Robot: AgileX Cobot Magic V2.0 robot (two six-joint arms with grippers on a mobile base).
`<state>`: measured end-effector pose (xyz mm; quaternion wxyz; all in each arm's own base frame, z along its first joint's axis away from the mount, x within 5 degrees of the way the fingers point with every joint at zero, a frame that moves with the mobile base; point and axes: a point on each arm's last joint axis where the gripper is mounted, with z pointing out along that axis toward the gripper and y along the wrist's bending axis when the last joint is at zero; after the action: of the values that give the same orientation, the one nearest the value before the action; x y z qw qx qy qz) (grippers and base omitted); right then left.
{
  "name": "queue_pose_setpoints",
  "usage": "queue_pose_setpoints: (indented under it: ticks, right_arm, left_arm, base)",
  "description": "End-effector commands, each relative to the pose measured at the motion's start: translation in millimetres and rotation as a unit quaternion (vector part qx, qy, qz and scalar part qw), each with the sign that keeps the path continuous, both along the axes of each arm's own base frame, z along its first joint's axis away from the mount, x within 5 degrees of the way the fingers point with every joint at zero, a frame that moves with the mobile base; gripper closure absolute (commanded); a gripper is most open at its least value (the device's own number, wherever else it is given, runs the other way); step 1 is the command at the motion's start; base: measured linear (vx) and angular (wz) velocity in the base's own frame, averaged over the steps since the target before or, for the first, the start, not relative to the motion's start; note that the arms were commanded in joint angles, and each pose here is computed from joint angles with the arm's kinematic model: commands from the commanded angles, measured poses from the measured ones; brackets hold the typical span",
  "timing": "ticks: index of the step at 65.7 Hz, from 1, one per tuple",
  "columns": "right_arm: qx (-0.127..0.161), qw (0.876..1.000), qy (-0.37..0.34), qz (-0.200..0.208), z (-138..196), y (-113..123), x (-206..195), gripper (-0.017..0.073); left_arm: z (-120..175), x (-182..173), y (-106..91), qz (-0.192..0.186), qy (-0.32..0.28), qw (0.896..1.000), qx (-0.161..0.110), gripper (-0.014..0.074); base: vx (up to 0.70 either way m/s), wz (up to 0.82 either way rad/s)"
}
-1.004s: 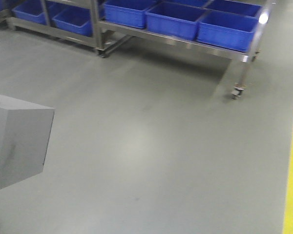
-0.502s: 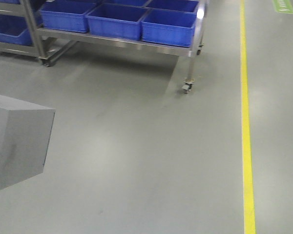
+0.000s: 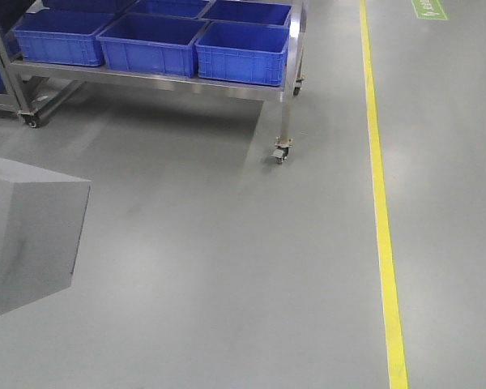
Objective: Sort gray base to blue bin
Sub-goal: 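Drive the base away from the table, turning into the bin aisle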
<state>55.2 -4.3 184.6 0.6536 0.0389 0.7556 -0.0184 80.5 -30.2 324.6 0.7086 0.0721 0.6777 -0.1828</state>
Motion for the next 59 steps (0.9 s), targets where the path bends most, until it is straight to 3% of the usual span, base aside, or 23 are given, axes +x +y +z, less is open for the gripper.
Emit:
queue_pose_setpoints:
  ticks: [1, 59]
  right_arm:
    - [-0.012, 0.999, -0.036, -0.004, 6.0, -0.7, 0.6, 0.0564]
    - [-0.012, 0.999, -0.036, -0.004, 6.2, -0.7, 0.6, 0.0564]
  left_arm:
    - [19.7, -2.1, 1.6, 0.002, -0.057, 0.998, -0.037, 0.0600]
    - [19.7, -2.1, 1.6, 0.002, -0.057, 0.998, -0.037, 0.0600]
  base:
    - [0.26, -0.07]
    - [0.25, -0.08]
